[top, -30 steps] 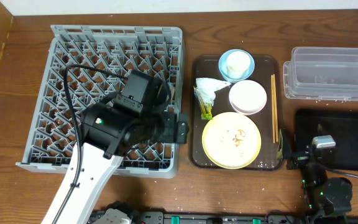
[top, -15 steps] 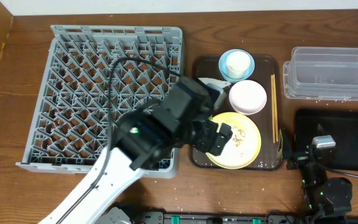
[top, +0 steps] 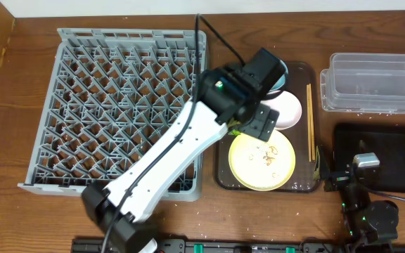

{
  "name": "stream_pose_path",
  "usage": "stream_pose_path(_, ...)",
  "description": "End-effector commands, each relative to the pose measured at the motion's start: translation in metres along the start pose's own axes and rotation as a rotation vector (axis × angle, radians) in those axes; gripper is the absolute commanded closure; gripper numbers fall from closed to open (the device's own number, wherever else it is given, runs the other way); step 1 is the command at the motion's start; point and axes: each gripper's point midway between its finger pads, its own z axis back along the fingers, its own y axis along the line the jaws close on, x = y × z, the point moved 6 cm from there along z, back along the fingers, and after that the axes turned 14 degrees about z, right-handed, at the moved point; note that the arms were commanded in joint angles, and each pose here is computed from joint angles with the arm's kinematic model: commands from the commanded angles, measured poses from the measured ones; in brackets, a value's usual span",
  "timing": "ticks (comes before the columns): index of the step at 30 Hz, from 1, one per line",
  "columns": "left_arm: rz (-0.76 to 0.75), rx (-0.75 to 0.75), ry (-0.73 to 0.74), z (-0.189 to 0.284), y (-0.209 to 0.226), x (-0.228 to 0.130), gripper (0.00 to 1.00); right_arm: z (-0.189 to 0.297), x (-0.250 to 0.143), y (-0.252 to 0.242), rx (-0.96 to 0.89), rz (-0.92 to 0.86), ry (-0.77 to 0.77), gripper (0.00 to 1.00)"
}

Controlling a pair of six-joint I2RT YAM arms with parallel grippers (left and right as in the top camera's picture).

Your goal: Sort waste into correct bins and load items into the dishwasher

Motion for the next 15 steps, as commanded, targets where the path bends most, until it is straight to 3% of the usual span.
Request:
stream_pose_path(1, 0.131, 0.034, -0.017, -0.011, -0.002, 0.008, 0.05, 0.0, -0.001, -0.002, -0.011, 0.004, 0.002, 0.01)
stream_pose_path(7, 0.204, 0.049, -0.001, -0.029, -0.006, 0.012, 0.06, 0.0, -0.001, -0.002, -0.011, 0.004, 0.002, 0.01)
stream_pose_path(9, 0.205, 0.063, -0.025, -0.031, -0.005, 0.016, 0.13, 0.0, -0.001, -0.002, -0.011, 0.004, 0.002, 0.01)
stream_pose_path(11, 0.223, 0.094, -0.057, -0.033, -0.002, 0.02, 0.14, 0.0, -0.001, -0.002, -0.011, 0.004, 0.002, 0.01)
stream_pose_path(15, 0.365, 0.206, -0.162, -0.038, 0.013, 0.027, 0.24, 0.0, -0.001, -0.002, -0.011, 0.004, 0.002, 0.01)
